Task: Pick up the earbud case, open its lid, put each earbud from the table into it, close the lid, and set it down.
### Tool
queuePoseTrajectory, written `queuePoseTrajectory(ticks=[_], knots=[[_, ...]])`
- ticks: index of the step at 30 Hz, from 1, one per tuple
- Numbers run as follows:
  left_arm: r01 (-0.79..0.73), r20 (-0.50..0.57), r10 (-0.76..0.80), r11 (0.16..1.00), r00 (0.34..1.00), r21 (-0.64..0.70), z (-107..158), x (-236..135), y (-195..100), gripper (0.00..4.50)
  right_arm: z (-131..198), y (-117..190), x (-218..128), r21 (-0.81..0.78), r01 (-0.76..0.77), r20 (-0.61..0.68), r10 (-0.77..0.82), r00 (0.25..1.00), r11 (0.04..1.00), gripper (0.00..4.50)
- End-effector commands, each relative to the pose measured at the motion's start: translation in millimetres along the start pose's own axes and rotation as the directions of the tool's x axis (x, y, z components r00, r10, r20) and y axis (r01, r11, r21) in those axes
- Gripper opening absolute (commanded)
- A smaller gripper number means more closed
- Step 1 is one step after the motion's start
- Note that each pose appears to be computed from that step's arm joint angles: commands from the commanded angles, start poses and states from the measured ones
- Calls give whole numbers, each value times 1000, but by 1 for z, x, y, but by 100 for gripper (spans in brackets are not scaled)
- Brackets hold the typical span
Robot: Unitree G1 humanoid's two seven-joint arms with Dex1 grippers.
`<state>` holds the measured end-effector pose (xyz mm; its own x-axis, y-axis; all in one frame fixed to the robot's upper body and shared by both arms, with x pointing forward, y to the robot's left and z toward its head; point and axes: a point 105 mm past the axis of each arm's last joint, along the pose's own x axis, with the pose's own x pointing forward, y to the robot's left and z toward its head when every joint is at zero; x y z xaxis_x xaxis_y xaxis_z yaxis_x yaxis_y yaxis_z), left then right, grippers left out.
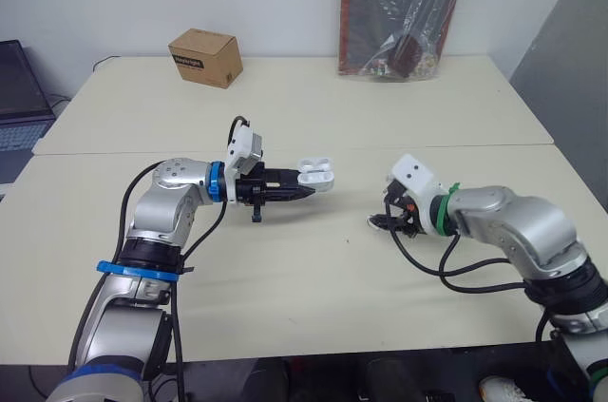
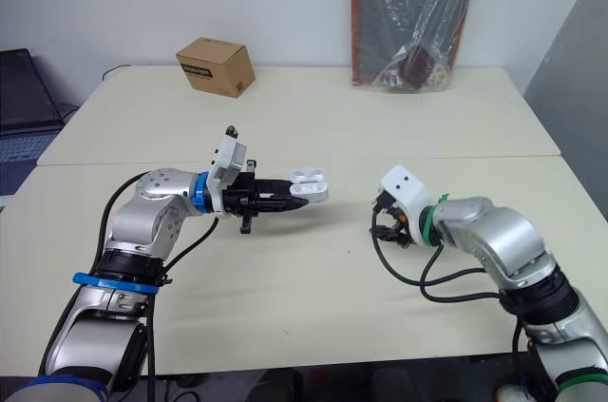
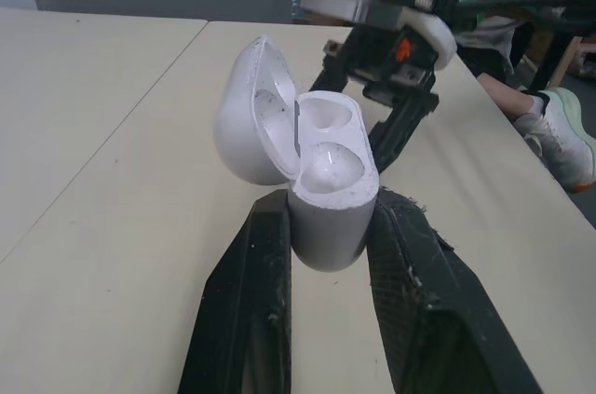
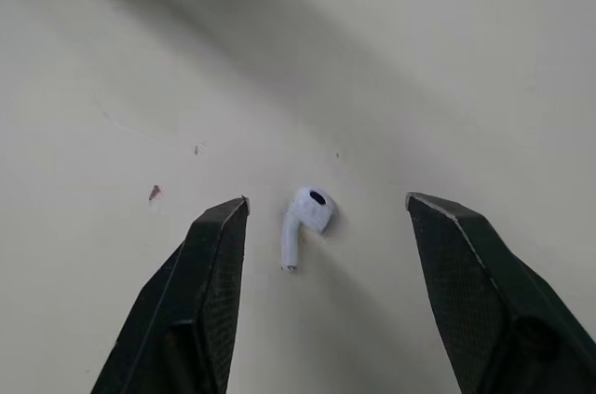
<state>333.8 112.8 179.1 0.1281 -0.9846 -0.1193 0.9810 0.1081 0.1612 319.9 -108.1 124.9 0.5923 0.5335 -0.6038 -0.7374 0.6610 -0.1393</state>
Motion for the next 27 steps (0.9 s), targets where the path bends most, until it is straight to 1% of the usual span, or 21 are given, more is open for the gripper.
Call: queuePoseTrajectory(ticks=[1, 10, 16, 27], knots=[[-10, 26, 8, 998, 1000, 58, 14, -4, -1, 78, 9, -3, -3, -5, 45, 57, -44, 997, 999, 279], [-1, 17, 0, 998, 1000, 63, 14, -5, -2, 78, 1, -3, 11, 42, 80, 59, -83, 995, 996, 279], [3, 10, -3, 998, 1000, 66, 13, -6, -2, 78, -5, 3, 13, 48, 68, 50, -70, 996, 997, 279], [3, 9, -4, 998, 1000, 67, 12, -7, -3, 78, -6, 11, 20, 53, 53, 46, -55, 997, 997, 279]])
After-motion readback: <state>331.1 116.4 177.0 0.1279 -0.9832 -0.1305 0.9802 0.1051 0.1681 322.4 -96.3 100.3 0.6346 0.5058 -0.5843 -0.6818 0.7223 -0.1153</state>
